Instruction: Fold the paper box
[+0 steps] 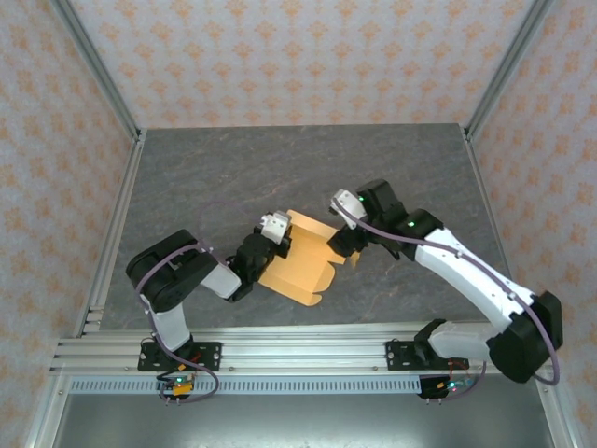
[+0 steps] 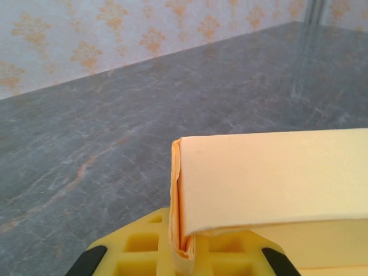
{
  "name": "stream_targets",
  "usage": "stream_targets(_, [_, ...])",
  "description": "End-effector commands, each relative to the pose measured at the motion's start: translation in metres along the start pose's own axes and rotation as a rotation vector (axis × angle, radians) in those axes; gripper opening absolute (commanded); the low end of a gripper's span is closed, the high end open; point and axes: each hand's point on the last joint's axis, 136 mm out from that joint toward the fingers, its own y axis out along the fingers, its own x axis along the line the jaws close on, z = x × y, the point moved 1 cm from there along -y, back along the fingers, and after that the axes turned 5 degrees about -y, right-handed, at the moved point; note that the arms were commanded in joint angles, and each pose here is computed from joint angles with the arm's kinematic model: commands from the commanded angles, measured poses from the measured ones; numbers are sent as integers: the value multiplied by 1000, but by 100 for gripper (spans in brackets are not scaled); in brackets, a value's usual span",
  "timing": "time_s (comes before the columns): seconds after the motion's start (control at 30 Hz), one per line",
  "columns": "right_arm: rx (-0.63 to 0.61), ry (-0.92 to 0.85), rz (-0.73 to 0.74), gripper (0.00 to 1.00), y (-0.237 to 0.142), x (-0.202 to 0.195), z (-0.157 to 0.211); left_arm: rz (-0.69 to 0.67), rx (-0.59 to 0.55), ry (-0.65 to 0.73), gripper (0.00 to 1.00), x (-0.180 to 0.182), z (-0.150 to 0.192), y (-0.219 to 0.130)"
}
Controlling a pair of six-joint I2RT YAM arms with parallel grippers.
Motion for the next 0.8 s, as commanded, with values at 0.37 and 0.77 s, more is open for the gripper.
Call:
stream_targets(0.37, [-141, 41, 71, 71, 11, -49, 49, 16, 15, -261, 0, 41, -9, -1])
stream_targets(0.77, [-375, -149, -107, 68, 22, -27, 4, 149, 21, -340, 0, 31, -19, -3])
